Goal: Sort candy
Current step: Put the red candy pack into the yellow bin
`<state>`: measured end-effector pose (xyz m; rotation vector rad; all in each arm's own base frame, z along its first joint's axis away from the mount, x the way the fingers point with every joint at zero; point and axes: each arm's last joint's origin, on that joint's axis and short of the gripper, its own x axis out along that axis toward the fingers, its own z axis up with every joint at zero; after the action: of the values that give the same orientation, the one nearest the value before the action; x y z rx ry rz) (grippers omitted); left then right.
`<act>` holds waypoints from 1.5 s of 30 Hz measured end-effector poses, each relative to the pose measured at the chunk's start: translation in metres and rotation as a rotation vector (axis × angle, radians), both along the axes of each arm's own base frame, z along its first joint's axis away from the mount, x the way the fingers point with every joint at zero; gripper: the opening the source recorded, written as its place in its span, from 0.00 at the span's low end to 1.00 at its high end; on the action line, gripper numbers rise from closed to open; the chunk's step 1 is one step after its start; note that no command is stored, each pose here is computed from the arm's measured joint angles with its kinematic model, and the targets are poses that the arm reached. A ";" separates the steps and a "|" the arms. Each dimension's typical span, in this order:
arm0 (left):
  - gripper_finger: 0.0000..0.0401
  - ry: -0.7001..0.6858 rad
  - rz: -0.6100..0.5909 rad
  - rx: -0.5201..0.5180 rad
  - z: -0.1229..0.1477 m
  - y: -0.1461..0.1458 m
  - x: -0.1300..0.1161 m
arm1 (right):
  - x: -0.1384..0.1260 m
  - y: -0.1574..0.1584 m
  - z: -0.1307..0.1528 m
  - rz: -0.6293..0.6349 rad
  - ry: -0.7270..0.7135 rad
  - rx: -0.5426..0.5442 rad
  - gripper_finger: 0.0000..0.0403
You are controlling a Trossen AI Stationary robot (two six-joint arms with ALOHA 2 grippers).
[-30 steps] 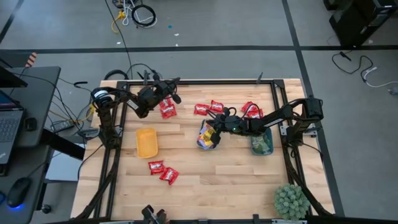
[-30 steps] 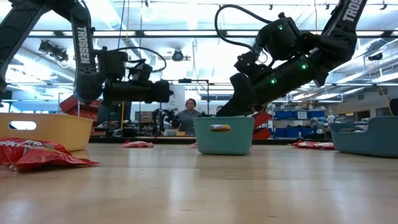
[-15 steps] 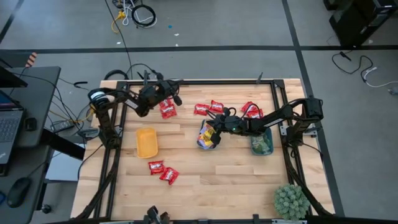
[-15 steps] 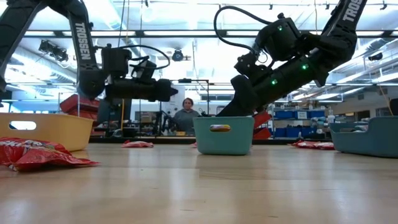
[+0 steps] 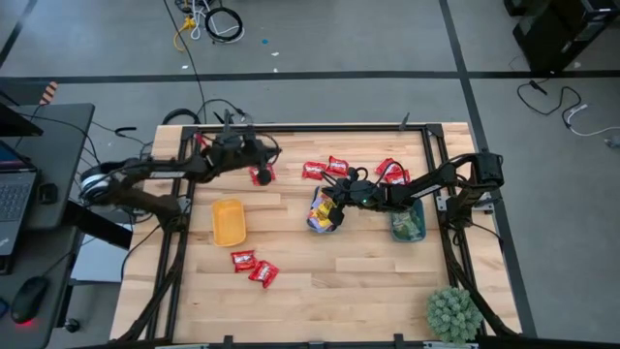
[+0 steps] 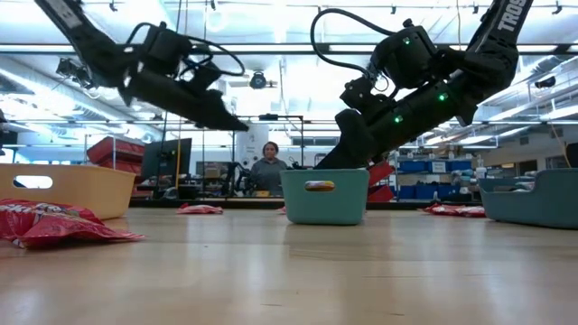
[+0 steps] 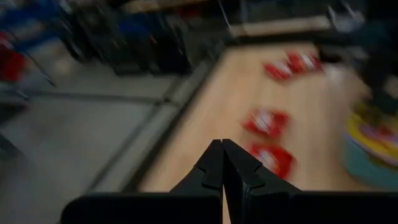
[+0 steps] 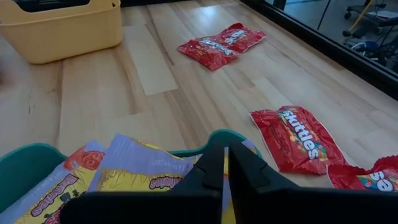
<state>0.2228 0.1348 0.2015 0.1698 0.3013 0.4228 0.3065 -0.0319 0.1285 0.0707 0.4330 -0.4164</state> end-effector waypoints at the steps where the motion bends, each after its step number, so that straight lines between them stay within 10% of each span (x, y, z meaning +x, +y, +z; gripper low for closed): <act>1: 0.00 0.034 -0.013 -0.021 0.000 -0.005 -0.002 | 0.000 0.000 0.000 0.000 0.000 0.000 0.03; 21: 0.11 0.671 -0.216 -0.335 -0.018 -0.104 -0.011 | 0.001 0.014 0.000 0.036 -0.010 0.023 0.17; 32: 0.33 0.698 -0.328 -0.418 0.010 -0.158 0.001 | 0.001 0.017 0.000 0.041 -0.013 0.029 0.21; 45: 0.38 0.888 -0.473 -0.432 -0.018 -0.233 0.020 | 0.003 0.033 0.006 0.092 -0.038 0.036 0.25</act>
<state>0.2423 -0.0979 0.1838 -0.0096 1.1857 -0.2212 0.3094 0.0015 0.1347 0.0930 0.4047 -0.3167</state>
